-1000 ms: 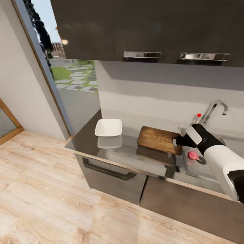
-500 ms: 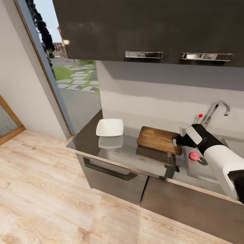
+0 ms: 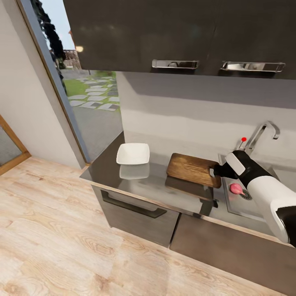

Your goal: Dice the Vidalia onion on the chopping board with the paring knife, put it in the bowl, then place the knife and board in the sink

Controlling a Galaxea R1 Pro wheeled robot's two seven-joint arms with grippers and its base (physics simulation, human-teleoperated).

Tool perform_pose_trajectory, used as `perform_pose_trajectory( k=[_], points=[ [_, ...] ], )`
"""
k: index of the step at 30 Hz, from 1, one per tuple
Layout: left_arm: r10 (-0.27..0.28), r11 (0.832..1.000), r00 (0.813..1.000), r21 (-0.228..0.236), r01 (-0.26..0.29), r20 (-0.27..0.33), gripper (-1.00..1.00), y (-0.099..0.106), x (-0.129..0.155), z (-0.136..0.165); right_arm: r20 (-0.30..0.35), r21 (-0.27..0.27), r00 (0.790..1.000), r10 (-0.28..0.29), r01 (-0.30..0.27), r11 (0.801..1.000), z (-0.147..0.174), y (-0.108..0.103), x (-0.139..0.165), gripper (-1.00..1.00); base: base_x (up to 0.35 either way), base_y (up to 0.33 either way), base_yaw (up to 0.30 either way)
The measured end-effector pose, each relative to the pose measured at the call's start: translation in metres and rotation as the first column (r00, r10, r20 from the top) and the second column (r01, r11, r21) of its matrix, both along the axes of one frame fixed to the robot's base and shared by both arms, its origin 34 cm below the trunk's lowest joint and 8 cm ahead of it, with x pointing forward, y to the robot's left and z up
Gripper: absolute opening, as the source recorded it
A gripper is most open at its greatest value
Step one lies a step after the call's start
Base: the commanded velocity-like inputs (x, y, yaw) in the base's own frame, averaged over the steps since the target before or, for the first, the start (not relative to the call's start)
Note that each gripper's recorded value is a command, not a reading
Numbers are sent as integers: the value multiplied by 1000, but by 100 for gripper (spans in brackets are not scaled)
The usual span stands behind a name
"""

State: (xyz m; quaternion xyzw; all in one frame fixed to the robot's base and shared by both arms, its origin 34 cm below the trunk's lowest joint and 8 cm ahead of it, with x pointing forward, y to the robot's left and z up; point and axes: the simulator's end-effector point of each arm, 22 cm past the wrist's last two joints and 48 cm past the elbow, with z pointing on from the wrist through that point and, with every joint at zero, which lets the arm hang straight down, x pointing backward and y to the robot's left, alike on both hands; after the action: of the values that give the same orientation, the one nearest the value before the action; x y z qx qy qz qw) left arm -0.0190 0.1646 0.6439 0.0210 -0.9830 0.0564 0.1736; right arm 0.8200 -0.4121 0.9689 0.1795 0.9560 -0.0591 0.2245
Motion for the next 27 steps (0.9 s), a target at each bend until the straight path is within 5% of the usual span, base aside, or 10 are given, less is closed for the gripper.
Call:
perform_pose_trajectory(
  k=[27],
  points=[
    [0,1000,1000,0,0,-29,100,0,-10,4,-30,0,1000,0,0,1000,-21,0,-1,-100,0,0,0]
  ],
)
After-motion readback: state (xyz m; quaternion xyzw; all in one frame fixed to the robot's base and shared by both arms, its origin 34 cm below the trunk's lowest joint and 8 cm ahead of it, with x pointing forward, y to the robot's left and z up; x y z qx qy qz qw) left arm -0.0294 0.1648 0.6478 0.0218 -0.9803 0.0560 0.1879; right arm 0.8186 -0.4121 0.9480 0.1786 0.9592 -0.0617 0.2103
